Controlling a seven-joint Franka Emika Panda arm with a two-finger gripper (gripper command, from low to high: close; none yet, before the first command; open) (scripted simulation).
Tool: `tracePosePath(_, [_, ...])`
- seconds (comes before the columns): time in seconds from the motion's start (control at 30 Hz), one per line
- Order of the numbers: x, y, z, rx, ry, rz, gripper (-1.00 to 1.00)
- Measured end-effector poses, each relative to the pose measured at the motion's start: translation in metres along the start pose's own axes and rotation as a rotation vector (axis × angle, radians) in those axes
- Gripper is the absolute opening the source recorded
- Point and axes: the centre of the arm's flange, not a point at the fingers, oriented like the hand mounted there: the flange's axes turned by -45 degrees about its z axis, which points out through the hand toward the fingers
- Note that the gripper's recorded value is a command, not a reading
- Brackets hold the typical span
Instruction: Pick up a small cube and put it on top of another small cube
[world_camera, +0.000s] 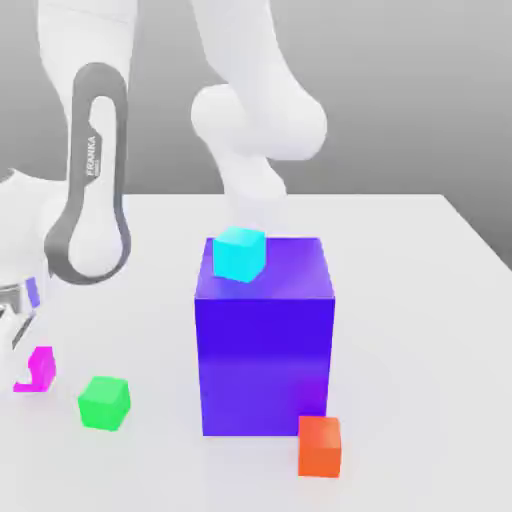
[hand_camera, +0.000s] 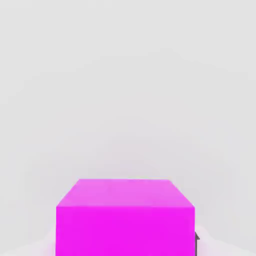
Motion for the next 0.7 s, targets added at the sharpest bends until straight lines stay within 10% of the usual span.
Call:
tracePosePath(0.43, [-0.116, -0.059, -0.007, 0.001, 0.0, -0.189, -1.0])
tracePosePath(0.47, [-0.116, -0.058, -0.001, 0.001, 0.0, -0.188, 1.0])
tracePosePath(0.7, [-0.116, -0.058, -0.002, 0.0, -0.001, -0.188, 1.0])
